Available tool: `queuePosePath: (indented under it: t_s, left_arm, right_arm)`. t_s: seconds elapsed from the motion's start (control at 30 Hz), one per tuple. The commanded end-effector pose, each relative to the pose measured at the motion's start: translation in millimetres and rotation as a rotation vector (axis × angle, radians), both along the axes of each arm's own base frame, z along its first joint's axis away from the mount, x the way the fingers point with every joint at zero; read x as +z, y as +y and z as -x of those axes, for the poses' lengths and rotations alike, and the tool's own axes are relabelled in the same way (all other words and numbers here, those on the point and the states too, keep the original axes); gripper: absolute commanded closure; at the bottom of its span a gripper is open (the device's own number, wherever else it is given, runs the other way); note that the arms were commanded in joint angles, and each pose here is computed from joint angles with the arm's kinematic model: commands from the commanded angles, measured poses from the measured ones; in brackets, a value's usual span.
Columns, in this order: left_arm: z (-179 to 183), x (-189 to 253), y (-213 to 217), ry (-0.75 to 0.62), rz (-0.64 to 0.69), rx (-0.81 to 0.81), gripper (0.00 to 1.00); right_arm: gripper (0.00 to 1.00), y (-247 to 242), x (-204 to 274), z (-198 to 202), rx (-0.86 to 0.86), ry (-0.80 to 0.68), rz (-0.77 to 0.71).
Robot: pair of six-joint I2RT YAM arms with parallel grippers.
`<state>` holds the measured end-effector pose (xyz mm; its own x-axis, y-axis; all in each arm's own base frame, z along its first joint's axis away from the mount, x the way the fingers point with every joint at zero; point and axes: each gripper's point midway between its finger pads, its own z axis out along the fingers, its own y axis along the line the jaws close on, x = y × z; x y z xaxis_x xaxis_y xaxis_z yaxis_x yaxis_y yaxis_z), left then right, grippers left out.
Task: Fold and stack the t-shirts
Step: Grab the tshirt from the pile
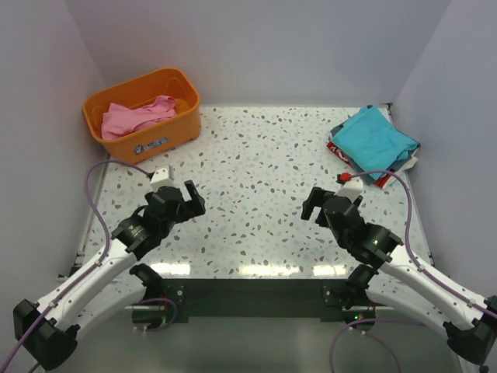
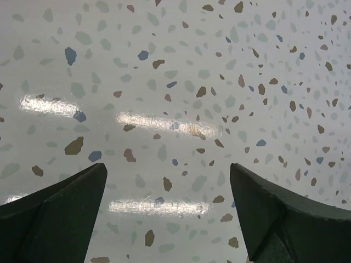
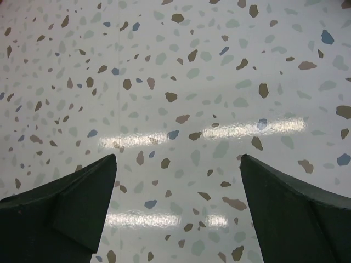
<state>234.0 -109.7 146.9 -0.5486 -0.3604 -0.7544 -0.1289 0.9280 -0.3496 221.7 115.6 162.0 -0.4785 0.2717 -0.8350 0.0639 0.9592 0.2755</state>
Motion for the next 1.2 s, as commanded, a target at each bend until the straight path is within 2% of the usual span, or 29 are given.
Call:
queuePosePath:
  t_s: [0.0,0.2,0.4,0.57,0.6,0.73,0.9,0.97,1.0,1.07,1.1,1.13,1.17]
  left_arm:
    - [-5,8,0,-0.015,0.018,0.034,0.00]
    - [-18,12,1,-0.008,0.012,0.068,0.00]
    - [-84,43,22,-0.019,0.047,0.114,0.00]
    - [-152,118,24,-0.154,0.026,0.140,0.00]
    - [-163,125,37,-0.166,0.002,0.180,0.00]
    - [-223,157,87,-0.179,-0.057,0.325,0.00]
    - [-282,151,143,-0.123,-0.114,0.418,0.00]
    - [-312,137,145,-0.082,-0.124,0.394,0.00]
    - [-320,131,164,-0.059,-0.128,0.411,0.00]
    - [-344,114,173,-0.005,-0.131,0.396,0.00]
    - [-350,120,178,-0.012,-0.124,0.390,0.00]
    - [-359,93,182,0.033,-0.126,0.384,0.00]
    - [-362,85,184,0.041,-0.119,0.378,0.00]
  right_arm:
    - [0.01,3,9,-2,-0.009,-0.026,-0.039]
    - [0.01,16,14,-4,0.071,-0.045,-0.044]
    - [0.01,23,14,-7,0.117,-0.051,-0.020]
    - [0.01,38,0,-6,0.165,-0.017,-0.045]
    - [0.01,47,-4,-2,0.210,-0.004,-0.065]
    - [0.01,47,-4,-7,0.209,-0.011,-0.040]
    - [0.01,46,-4,-12,0.205,-0.005,0.008]
    - [0.01,45,-4,-13,0.199,-0.002,0.020]
    - [0.02,44,-4,-13,0.195,-0.001,0.027]
    - [0.01,40,-6,-13,0.180,0.006,0.042]
    - [0.01,39,-8,-13,0.176,0.012,0.052]
    - [0.01,36,-8,-14,0.166,0.012,0.059]
    - [0.01,34,-10,-14,0.153,0.018,0.068]
